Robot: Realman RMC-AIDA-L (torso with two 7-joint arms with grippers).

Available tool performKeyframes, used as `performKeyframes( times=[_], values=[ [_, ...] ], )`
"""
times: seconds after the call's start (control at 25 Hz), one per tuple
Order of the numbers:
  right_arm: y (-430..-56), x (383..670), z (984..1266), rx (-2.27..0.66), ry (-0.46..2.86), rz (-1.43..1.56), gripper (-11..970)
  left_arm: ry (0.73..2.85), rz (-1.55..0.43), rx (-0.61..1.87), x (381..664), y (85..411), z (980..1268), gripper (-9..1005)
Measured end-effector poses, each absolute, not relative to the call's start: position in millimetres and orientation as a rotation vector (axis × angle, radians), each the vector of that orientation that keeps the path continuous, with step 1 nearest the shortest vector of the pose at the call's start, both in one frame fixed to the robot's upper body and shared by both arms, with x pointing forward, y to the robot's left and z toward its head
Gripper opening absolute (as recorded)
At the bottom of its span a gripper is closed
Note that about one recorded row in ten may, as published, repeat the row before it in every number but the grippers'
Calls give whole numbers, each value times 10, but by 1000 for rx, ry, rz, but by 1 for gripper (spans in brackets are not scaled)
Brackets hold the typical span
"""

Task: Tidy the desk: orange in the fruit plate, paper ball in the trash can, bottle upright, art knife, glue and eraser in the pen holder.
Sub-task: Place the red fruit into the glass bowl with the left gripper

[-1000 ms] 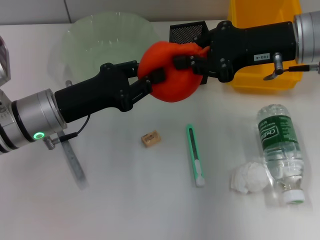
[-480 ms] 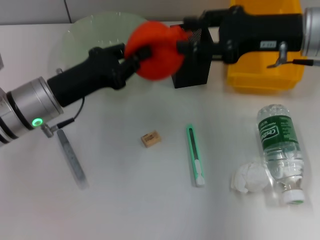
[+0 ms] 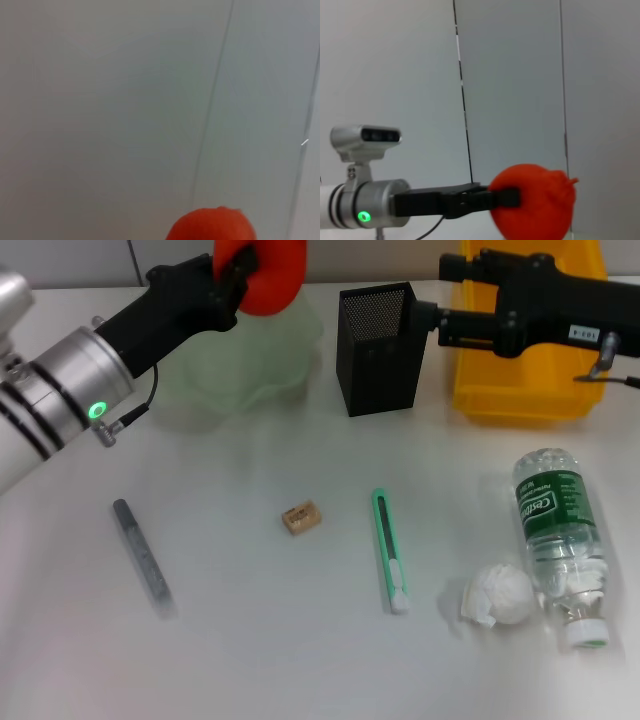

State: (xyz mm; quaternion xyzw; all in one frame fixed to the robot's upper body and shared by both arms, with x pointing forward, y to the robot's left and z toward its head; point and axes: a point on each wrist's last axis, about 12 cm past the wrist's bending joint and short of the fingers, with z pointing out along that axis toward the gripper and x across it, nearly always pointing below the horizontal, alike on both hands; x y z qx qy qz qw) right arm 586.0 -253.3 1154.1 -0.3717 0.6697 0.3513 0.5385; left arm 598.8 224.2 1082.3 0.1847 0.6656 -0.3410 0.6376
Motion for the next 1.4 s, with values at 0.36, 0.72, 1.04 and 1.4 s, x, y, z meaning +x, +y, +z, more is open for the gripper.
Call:
performKeyframes(
  times=[0.36, 0.72, 1.04, 1.4],
  values=[
    [-2560, 5755, 11415, -874, 1622, 883, 745, 1679, -520, 419, 6235, 2106, 10676, 84],
    [-2568, 5752, 11413, -868, 1624, 891, 743, 1751, -436, 352, 6231, 2187, 10560, 149],
    [-2558, 5759, 11417, -872, 1627, 894, 742, 1755, -441, 341, 6204, 2204, 10536, 236],
    [-2639, 5733, 11479, -845, 1650, 937, 742, 1583, -745, 284, 5986, 2325, 10707, 557]
  ],
)
